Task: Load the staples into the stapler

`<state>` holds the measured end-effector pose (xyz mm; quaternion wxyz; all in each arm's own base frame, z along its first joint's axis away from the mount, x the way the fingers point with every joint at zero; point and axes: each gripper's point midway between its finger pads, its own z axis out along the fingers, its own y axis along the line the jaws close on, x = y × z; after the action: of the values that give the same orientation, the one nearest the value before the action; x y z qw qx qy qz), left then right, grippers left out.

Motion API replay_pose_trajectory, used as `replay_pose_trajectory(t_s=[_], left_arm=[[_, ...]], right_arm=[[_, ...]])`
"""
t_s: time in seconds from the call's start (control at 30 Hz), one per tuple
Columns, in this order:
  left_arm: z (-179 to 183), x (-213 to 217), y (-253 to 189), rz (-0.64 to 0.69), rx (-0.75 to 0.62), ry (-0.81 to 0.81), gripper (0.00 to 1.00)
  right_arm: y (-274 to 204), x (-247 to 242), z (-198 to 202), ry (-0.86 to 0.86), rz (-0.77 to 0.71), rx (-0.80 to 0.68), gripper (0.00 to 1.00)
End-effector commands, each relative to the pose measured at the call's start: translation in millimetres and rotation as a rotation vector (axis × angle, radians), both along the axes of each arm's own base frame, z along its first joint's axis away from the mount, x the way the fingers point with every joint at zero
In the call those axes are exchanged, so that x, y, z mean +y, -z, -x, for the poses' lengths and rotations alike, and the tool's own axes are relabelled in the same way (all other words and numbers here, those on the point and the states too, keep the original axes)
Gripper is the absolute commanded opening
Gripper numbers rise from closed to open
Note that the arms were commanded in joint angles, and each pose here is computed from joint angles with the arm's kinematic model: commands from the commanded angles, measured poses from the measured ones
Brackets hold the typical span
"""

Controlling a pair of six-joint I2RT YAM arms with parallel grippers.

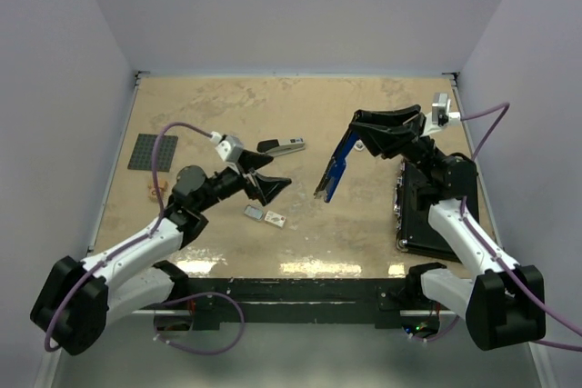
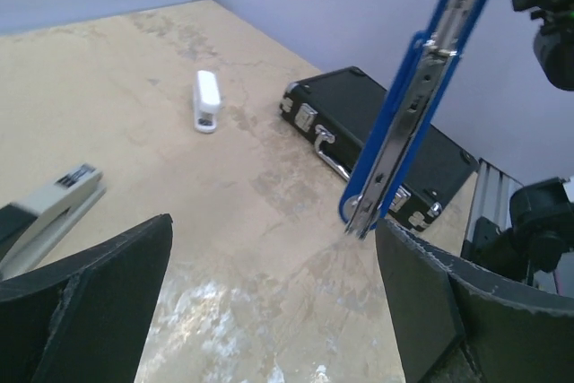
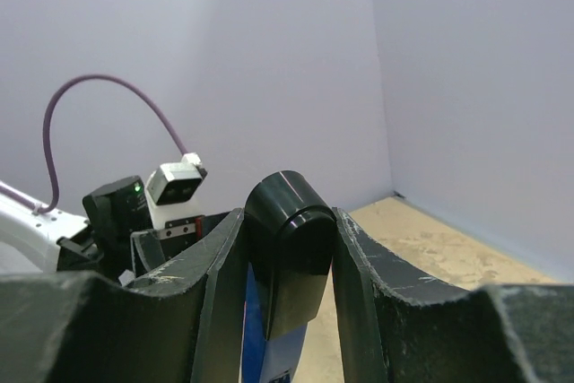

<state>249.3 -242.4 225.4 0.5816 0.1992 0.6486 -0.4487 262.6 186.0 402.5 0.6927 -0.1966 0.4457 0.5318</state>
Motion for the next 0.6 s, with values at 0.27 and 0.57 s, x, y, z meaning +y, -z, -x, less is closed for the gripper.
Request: replay_pose_trajectory(t_s=[0.27,0.57], left_arm=[[4,-96,-71,-0.006,-0.285,0.289,1.00],[13,-131,-74,-0.052,-0.338,0.354,0.88]], right_arm=[[-38,-3,31,-0.008,-0.021,-0.184,0.00],[-35,-3,34,-0.007,-0.011,-0.174,0.00]])
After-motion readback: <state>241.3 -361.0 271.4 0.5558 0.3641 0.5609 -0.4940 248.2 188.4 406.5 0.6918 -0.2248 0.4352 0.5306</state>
